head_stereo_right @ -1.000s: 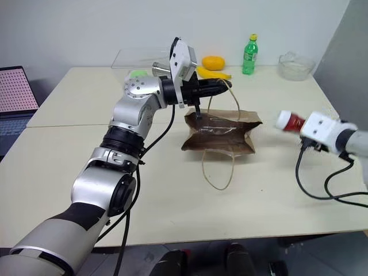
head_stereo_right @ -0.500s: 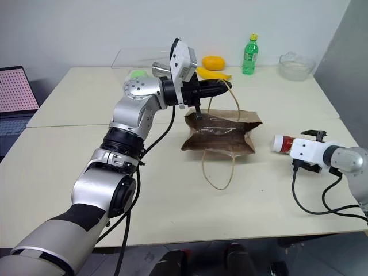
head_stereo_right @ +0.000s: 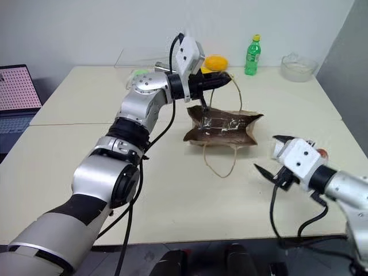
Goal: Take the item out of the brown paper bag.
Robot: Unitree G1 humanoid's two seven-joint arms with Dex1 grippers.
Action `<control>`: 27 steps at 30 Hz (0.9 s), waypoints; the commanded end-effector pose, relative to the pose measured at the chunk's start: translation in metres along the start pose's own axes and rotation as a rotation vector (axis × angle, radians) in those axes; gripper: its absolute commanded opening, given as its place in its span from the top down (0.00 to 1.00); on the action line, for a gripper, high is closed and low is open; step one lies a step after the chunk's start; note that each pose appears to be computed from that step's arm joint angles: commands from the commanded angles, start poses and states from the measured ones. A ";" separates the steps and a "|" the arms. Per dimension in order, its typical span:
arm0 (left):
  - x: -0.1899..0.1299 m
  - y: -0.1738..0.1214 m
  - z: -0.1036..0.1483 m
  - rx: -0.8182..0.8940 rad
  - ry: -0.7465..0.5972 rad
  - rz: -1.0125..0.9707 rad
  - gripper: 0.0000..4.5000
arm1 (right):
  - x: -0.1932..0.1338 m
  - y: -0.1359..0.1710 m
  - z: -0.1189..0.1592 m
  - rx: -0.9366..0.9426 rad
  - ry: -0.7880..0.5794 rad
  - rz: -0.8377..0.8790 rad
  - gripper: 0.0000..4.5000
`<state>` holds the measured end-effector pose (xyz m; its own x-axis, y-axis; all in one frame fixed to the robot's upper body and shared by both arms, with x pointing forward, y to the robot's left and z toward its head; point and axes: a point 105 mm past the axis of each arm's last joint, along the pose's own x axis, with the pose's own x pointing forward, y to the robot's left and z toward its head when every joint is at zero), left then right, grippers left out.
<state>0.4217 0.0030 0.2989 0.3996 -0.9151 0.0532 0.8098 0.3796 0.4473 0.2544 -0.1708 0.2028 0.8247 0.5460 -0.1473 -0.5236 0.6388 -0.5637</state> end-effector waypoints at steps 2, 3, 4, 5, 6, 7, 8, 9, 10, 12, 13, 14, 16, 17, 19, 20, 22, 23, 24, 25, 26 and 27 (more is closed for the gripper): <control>0.001 0.015 0.015 0.074 0.007 0.066 0.96 | 0.007 0.003 0.038 0.059 -0.167 -0.112 0.00; 0.001 0.017 0.016 0.072 0.010 0.072 0.91 | 0.009 0.003 0.041 0.070 -0.178 -0.125 0.00; 0.000 0.018 0.017 0.074 0.015 0.077 0.86 | 0.010 0.003 0.042 0.078 -0.182 -0.134 0.00; 0.000 0.019 0.017 0.082 0.022 0.076 0.80 | 0.011 0.003 0.042 0.082 -0.181 -0.140 0.00; -0.001 0.020 0.017 0.090 0.027 0.076 0.74 | 0.012 0.003 0.042 0.085 -0.178 -0.144 0.00; -0.002 0.022 0.017 0.094 0.033 0.081 0.67 | 0.013 0.003 0.042 0.089 -0.176 -0.146 0.00; -0.005 0.024 0.017 0.101 0.041 0.089 0.60 | 0.013 0.004 0.041 0.093 -0.175 -0.146 0.00; -0.007 0.026 0.016 0.105 0.048 0.097 0.53 | 0.014 0.004 0.041 0.097 -0.175 -0.145 0.00; -0.009 0.028 0.015 0.110 0.056 0.106 0.46 | 0.015 0.005 0.041 0.099 -0.176 -0.144 0.00; -0.013 0.032 0.015 0.116 0.062 0.117 0.33 | 0.017 0.004 0.042 0.103 -0.182 -0.140 0.00; -0.015 0.032 0.015 0.125 0.066 0.114 0.26 | 0.018 0.004 0.042 0.105 -0.185 -0.139 0.00; -0.016 0.033 0.015 0.130 0.067 0.110 0.19 | 0.019 0.004 0.042 0.105 -0.186 -0.137 0.00; -0.021 0.032 0.014 0.136 0.067 0.087 0.05 | 0.020 0.003 0.042 0.106 -0.188 -0.135 0.00; -0.024 0.032 0.014 0.133 0.066 0.076 0.05 | 0.021 0.003 0.042 0.106 -0.188 -0.133 0.00; -0.031 0.033 0.015 0.121 0.056 0.055 0.05 | 0.022 0.001 0.041 0.107 -0.190 -0.133 0.00; -0.035 0.035 0.016 0.116 0.050 0.051 0.05 | 0.023 0.001 0.041 0.109 -0.191 -0.135 0.00; -0.048 0.041 0.017 0.085 0.026 0.065 0.05 | 0.022 -0.002 0.039 0.115 -0.192 -0.151 0.00; -0.054 0.044 0.017 0.063 0.016 0.079 0.05 | 0.021 -0.002 0.038 0.118 -0.193 -0.164 0.00; -0.059 0.046 0.017 0.048 0.009 0.091 0.05 | 0.019 -0.004 0.037 0.115 -0.193 -0.181 0.00; -0.067 0.047 0.014 0.040 0.008 0.108 0.05 | 0.016 -0.006 0.037 0.106 -0.196 -0.209 0.00; -0.074 0.047 0.009 0.024 0.013 0.122 0.05 | 0.013 -0.007 0.036 0.101 -0.199 -0.232 0.00; -0.083 0.043 0.004 0.009 0.014 0.139 0.05 | 0.010 -0.007 0.033 0.114 -0.200 -0.249 0.00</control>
<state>0.4301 0.0885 0.3079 0.5170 -0.8541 0.0563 0.7516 0.4845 0.4475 0.2663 -0.1466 0.2178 0.8719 0.4847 0.0697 -0.4095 0.7998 -0.4390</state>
